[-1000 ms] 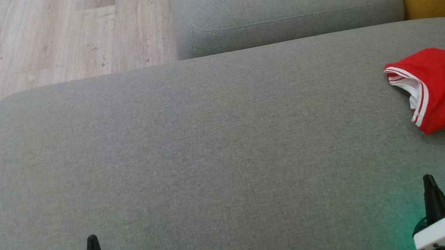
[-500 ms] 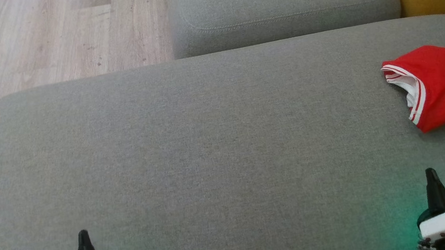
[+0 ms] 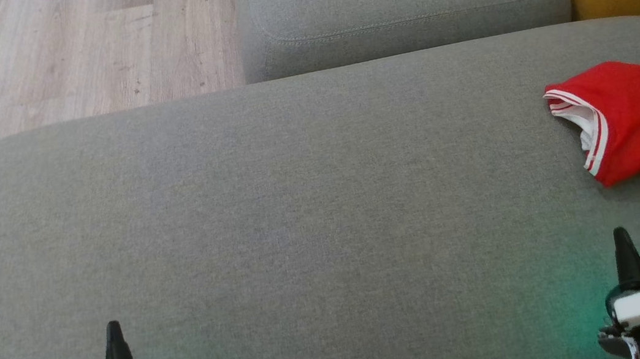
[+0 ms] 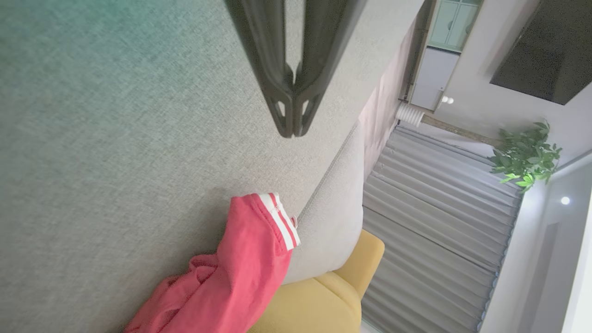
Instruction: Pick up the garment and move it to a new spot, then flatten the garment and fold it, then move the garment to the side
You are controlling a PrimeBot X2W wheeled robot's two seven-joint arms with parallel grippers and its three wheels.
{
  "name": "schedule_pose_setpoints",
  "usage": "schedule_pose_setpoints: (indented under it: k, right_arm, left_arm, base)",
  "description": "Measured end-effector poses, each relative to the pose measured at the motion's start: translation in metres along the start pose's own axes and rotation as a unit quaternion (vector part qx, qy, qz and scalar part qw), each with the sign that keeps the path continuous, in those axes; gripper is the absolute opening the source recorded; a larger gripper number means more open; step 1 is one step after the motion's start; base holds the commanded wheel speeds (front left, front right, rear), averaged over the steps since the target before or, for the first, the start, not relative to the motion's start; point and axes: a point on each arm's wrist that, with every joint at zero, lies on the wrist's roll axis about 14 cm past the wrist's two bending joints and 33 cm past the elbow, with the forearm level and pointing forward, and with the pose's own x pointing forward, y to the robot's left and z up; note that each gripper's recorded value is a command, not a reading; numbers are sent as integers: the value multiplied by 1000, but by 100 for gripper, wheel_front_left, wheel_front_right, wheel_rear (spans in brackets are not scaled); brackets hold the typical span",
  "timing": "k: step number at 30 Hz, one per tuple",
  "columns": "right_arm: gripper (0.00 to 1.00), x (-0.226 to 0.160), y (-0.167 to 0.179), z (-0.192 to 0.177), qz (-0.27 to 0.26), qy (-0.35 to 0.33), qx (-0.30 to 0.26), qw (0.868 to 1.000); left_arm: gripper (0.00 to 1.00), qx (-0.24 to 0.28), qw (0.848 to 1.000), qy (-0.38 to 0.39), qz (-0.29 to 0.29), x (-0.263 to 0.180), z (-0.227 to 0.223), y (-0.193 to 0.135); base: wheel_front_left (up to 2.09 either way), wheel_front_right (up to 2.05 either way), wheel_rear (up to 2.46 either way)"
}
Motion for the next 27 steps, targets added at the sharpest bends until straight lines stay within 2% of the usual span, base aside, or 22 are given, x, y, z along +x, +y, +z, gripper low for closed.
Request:
schedule_pose_setpoints:
  k: [13, 27]
  right_arm:
    - [0, 5, 8, 8, 11, -7, 77, 997]
    - [0, 10, 19, 17, 30, -12, 165, 986]
  left_arm:
    - [0, -72, 997, -1, -9, 7, 6, -6]
    - [0, -154, 988, 3, -26, 16, 9, -17]
  base:
    - [0, 0, 0]
    - [0, 0, 0]
